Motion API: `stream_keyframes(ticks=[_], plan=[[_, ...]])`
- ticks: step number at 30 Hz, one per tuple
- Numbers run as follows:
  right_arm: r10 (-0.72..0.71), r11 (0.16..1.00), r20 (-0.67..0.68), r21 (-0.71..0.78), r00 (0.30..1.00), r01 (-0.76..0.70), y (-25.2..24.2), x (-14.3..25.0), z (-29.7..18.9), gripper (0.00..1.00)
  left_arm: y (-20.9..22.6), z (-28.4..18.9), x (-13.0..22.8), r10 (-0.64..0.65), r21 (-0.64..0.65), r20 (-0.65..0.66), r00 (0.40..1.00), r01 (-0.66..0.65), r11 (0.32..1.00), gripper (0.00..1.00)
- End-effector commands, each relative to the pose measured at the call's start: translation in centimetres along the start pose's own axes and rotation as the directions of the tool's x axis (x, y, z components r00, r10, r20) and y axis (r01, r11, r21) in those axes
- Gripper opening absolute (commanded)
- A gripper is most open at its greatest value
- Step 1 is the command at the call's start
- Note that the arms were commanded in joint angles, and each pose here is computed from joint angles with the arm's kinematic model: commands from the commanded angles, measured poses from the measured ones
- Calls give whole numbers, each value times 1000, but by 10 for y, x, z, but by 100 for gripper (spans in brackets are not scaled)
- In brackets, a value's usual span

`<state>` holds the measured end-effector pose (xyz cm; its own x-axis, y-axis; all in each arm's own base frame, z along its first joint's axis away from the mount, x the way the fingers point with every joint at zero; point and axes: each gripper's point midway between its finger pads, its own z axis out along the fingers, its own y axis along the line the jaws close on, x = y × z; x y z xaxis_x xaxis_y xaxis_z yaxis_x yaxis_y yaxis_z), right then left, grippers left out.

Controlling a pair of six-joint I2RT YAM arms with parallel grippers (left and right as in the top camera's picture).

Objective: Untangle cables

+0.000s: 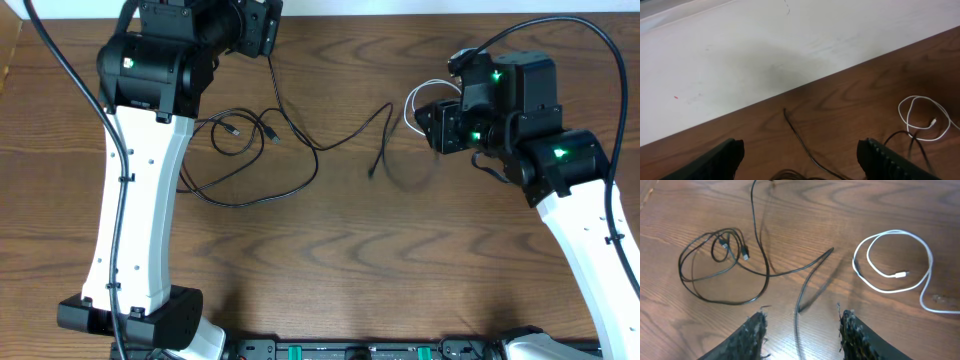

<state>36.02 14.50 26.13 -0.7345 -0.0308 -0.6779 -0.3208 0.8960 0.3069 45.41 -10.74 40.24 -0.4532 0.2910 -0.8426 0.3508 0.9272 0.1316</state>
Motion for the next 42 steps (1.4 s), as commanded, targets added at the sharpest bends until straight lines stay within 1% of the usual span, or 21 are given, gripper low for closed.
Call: stream_keyframes(ticks=[1,7,11,15,18,21,26,30,34,35,36,42], plan=[[-15,1000,5,-11,1000,15,6,0,-4,47,0,-13,-5,-8,0,24,1000,8,1000,77],[2,1000,-45,19,999,-2,-4,9,10,47,0,-13,-4,-9,1,17,1000,9,1000,77],[22,999,-113,38,993,-17,-14,21,37,49,-1,-13,-2,-19,3,10,1000,19,1000,77],[19,996,-150,84,989,-7,-32,26,69,51,-1,-13,-2,-32,3,10,999,32,999,77],[22,991,-157,133,987,-1,-46,28,91,53,-1,-13,-2,-32,3,10,999,32,999,77],[27,988,-170,152,985,-1,-55,32,111,54,-1,-13,-2,-32,3,10,999,32,999,77],[34,976,-197,217,980,10,-77,41,131,55,-4,-12,-2,-32,19,11,999,32,999,77],[22,971,-218,236,976,31,-92,47,144,55,-9,-13,-3,-32,50,14,999,32,998,77],[15,955,-197,292,980,44,-106,45,156,56,-9,-13,-2,-33,53,12,999,32,998,77],[13,952,-190,301,982,46,-109,44,160,58,-9,-13,-2,-33,53,12,999,32,998,77],[10,952,-183,302,983,46,-110,43,163,61,-9,-13,-2,-33,53,12,999,32,998,77],[26,954,-197,297,980,35,-116,43,188,61,-10,-13,-2,-32,56,12,999,32,998,77]])
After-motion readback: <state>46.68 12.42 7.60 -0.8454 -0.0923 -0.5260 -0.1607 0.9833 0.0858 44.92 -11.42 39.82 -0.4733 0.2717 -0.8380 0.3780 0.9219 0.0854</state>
